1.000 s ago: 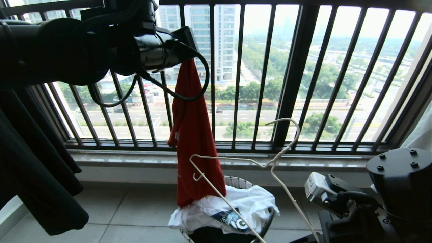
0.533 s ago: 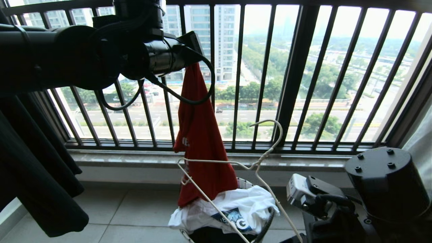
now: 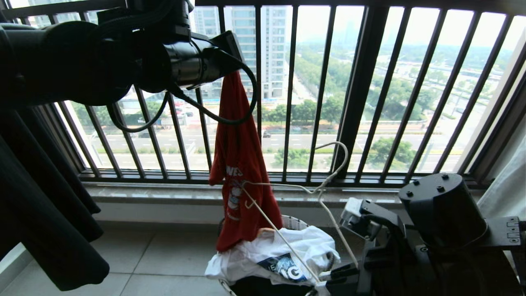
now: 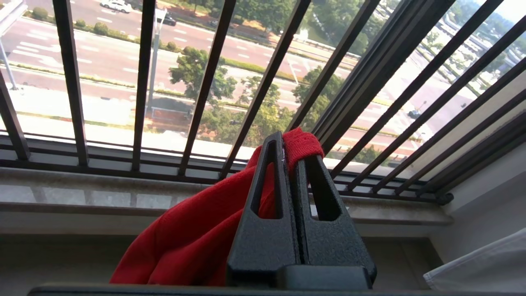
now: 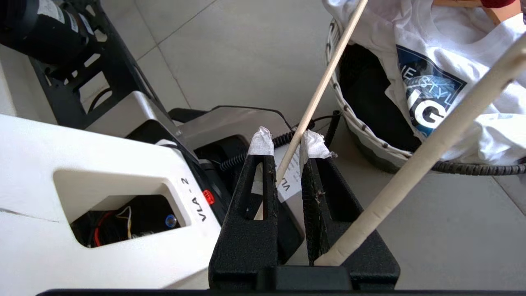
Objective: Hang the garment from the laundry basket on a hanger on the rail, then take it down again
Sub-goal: Hang the clothes on the clothes rack
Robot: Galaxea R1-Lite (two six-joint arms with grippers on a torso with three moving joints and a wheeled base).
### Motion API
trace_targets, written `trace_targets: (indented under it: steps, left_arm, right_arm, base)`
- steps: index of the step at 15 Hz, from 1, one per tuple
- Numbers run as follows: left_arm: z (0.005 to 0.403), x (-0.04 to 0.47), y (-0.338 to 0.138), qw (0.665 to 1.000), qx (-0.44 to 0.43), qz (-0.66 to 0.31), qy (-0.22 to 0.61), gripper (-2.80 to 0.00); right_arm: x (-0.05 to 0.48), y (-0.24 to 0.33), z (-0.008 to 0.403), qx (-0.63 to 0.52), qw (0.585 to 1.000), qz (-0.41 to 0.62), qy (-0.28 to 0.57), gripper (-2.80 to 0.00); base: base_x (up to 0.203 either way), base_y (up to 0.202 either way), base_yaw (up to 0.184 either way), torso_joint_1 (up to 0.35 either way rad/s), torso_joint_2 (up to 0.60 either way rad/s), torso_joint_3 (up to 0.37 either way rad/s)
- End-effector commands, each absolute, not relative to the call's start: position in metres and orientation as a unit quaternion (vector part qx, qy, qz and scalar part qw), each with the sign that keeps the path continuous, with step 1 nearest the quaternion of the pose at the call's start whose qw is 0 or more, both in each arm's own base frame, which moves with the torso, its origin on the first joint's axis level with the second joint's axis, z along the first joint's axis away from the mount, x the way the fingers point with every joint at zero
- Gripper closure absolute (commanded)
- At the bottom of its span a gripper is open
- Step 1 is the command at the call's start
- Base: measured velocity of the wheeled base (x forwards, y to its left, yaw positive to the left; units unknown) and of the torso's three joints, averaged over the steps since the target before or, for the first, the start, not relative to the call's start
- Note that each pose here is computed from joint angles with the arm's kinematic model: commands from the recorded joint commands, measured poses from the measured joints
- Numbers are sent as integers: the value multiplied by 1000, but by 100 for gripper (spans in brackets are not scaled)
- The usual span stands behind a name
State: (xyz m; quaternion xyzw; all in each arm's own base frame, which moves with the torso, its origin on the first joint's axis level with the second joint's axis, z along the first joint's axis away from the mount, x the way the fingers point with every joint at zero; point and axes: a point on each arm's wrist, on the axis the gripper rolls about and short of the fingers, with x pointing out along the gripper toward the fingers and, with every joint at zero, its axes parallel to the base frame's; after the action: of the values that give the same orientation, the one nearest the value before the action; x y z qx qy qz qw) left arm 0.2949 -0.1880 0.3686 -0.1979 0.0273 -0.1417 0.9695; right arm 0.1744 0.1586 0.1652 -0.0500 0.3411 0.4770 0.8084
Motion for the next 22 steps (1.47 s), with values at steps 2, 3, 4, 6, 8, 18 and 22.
trace_targets:
  steps: [2,3,4,6,8,18,22]
  left_arm:
    - [373,285,-182,969,-198,-142,26,0]
    - [372,285,-181,970,-194,-142,25,0]
    - [371,287,-182,972,-187,-141,26,0]
    - [371,288,-181,972,-186,-139,24,0]
    - [372,284,-179,972,-185,-142,26,0]
    - [383,280,-186,943,-162,-289,29,0]
    - [384,292,-195,951,-82,-298,6,0]
  right_arm:
    - [176,146,170,-41,822,460,333,0]
    - [176,143,173,-38,826,457,327,0]
    - [173,139,174,-37,828,456,324,0]
    - [166,133,174,-37,829,456,321,0]
    - [168,132,175,-35,835,448,318,0]
    - [176,104,198,-13,877,396,271,0]
    - [171,88,209,-2,895,373,244,0]
  base:
    - [0,0,0,0,0,0]
    - [0,0,0,0,0,0]
    - [0,0,0,0,0,0]
    - [0,0,0,0,0,0]
    - [0,0,0,0,0,0]
    - [0,0,0,0,0,0]
    - [0,0,0,0,0,0]
